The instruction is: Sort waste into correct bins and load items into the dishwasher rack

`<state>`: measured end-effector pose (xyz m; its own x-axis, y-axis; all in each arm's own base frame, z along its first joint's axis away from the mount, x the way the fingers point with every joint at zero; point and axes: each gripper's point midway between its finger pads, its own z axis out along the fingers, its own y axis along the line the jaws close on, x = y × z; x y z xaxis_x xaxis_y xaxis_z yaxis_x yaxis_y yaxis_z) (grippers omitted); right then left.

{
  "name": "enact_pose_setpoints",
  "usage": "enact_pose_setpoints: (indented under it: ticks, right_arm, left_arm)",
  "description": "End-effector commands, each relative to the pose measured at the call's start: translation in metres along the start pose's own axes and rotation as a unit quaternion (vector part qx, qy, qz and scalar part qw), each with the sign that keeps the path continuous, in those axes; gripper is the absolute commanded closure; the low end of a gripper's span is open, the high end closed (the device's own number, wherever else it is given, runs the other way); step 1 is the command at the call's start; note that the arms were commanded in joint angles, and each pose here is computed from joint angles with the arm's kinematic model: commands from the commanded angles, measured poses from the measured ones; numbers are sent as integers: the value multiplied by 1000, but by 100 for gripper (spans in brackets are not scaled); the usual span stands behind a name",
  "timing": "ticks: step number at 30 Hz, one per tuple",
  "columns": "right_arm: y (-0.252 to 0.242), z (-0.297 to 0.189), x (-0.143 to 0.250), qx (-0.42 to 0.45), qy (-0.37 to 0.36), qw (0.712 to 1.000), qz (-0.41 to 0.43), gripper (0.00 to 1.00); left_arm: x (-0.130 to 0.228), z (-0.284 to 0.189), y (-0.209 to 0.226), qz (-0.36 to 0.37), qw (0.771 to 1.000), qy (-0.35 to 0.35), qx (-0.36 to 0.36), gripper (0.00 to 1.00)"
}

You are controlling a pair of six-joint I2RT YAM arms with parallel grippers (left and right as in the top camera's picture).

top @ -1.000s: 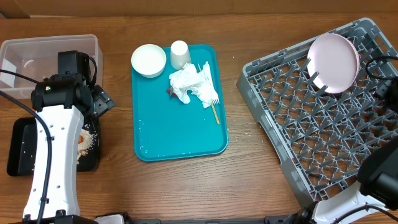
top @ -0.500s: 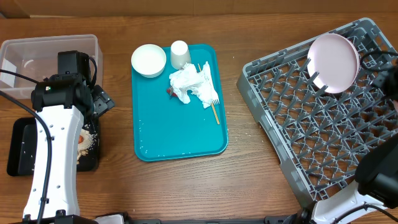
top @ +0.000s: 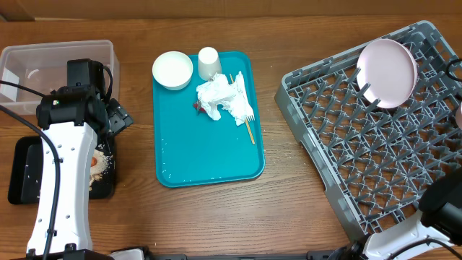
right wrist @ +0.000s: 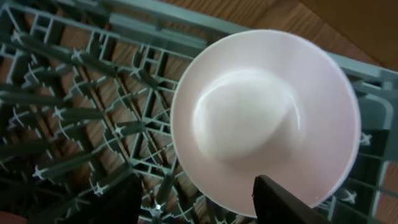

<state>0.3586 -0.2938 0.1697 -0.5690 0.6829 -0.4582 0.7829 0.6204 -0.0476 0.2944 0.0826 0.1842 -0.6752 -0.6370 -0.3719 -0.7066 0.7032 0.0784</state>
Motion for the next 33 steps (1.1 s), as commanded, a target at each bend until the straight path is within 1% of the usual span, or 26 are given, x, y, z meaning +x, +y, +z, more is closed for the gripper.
enact_pose_setpoints:
  ticks: [1, 4, 8, 10, 13, 15, 16, 18, 20, 24, 27, 28, 30, 33]
  right_arm:
    - [12, 25, 8, -10, 31, 999, -27, 38]
    - [12, 36, 15, -8, 48, 997, -51, 38]
    - [7, 39, 15, 6, 49, 997, -53, 38]
    - [4, 39, 14, 15, 47, 997, -53, 40]
    - [5, 39, 14, 14, 46, 997, -53, 52]
    - [5, 39, 15, 13, 48, 997, -50, 73]
    - [6, 39, 15, 9, 49, 998, -49, 78]
    - [11, 38, 16, -5, 52, 998, -46, 83]
    - [15, 34, 16, -16, 55, 998, -30, 96]
    - [35, 10, 9, -85, 55, 995, -15, 96]
    - [49, -20, -1, -145, 49, 988, 18, 96]
    - [61, -39, -6, -196, 45, 979, 25, 96]
    - [73, -61, -8, -259, 44, 964, 29, 96]
    - [79, -75, -8, -311, 50, 948, 35, 96]
  left_arm:
    - [-3, -3, -1, 3, 1000, -6, 4, 0]
    - [-3, -3, -1, 3, 1000, -6, 4, 0]
    - [-3, -3, -1, 3, 1000, -6, 4, 0]
    - [-3, -3, -1, 3, 1000, -6, 4, 0]
    - [-3, -3, -1, 3, 1000, -6, 4, 0]
    - [-3, -3, -1, 3, 1000, -6, 4, 0]
    - [-3, -3, -1, 3, 1000, -6, 4, 0]
    - [-3, -3, -1, 3, 1000, -6, 4, 0]
    - [-3, -3, -1, 3, 1000, -6, 4, 0]
    - [-3, -3, -1, 3, 1000, -6, 4, 0]
    - [-3, -3, -1, 3, 1000, -6, 4, 0]
    - [-3, -3, -1, 3, 1000, -6, 4, 0]
    - [-3, -3, -1, 3, 1000, -6, 4, 0]
    - [-3, -3, -1, 3, 1000, -6, 4, 0]
